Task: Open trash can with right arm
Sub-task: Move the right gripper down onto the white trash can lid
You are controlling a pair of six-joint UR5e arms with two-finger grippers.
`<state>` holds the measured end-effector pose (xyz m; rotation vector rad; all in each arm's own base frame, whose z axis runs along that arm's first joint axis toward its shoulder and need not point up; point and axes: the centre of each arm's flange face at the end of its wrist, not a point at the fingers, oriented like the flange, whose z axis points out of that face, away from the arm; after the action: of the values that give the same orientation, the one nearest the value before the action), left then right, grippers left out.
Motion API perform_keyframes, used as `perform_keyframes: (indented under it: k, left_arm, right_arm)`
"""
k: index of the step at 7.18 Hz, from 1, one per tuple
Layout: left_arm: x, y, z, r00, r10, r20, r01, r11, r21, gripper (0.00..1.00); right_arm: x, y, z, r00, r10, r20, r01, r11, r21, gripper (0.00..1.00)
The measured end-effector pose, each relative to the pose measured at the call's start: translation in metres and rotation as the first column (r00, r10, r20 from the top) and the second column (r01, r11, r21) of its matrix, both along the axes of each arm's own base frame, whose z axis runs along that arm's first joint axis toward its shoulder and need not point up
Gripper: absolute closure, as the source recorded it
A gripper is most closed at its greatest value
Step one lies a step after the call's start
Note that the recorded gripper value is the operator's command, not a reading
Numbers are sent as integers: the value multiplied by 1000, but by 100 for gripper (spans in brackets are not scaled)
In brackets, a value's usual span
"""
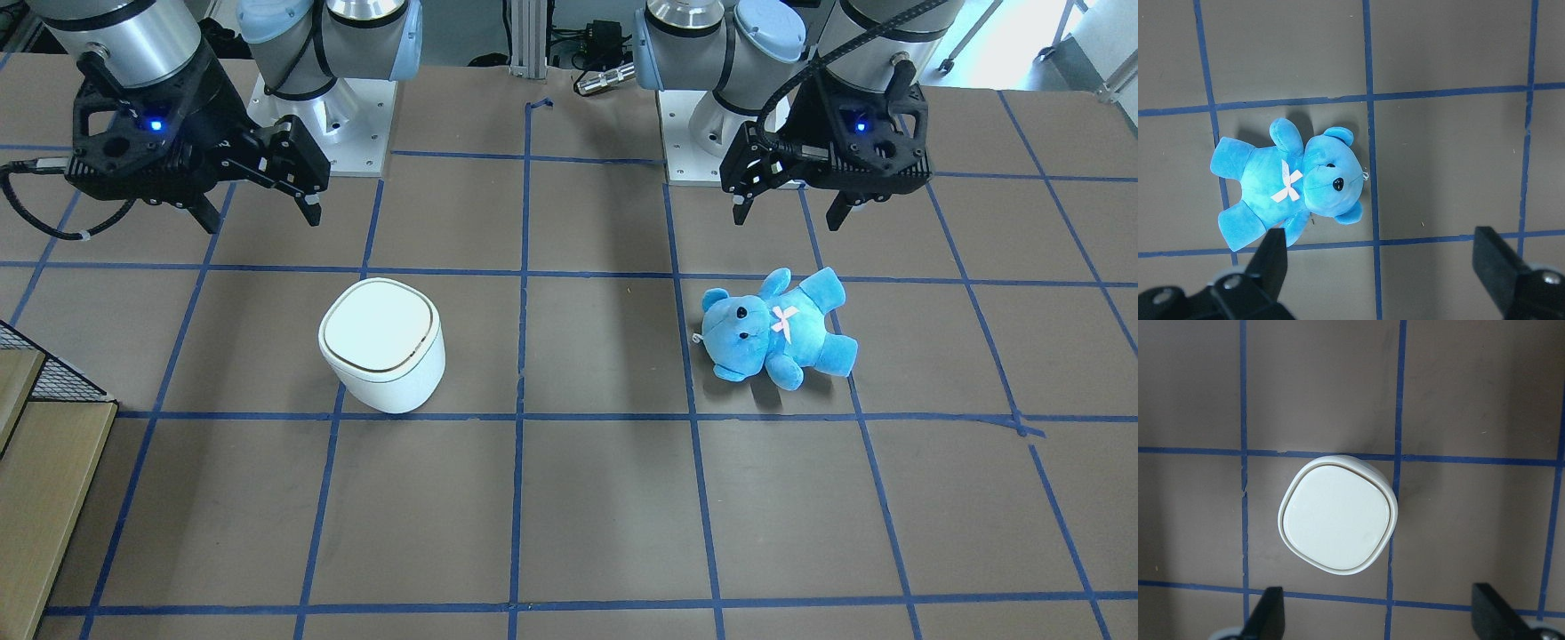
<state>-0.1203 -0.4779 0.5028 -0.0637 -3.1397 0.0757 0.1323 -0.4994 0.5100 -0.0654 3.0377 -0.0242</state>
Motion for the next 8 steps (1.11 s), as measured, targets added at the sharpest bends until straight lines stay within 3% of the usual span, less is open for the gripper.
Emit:
perform_keyframes:
  k: [2,3,4,5,6,7,8]
  left_arm:
    - [0,0,0,1000,0,0,0,1000,0,0]
    - [0,0,0,1000,0,0,0,1000,0,0]
    - [0,0,0,1000,0,0,0,1000,0,0]
    - [0,0,0,1000,0,0,0,1000,0,0]
    - [0,0,0,1000,0,-1,0,1000,0,0]
    - [0,0,0,1000,0,-1,0,1000,0,0]
    - [0,0,0,1000,0,-1,0,1000,0,0]
  right_arm:
    - [3,4,-15,1000,-1,15,1,998,56,8]
    - [4,3,-26,1000,-15,10,14,999,50,8]
    - [8,1,-38,999,-47,-11,47,999,8,8]
    - [20,1,-50,996,-71,-48,68,996,-48,20]
    - [38,4,-63,993,-68,-93,59,993,-100,47]
    - [52,6,-75,990,-73,-120,58,991,-124,74]
    - [59,7,-89,988,-79,-131,65,992,-106,89]
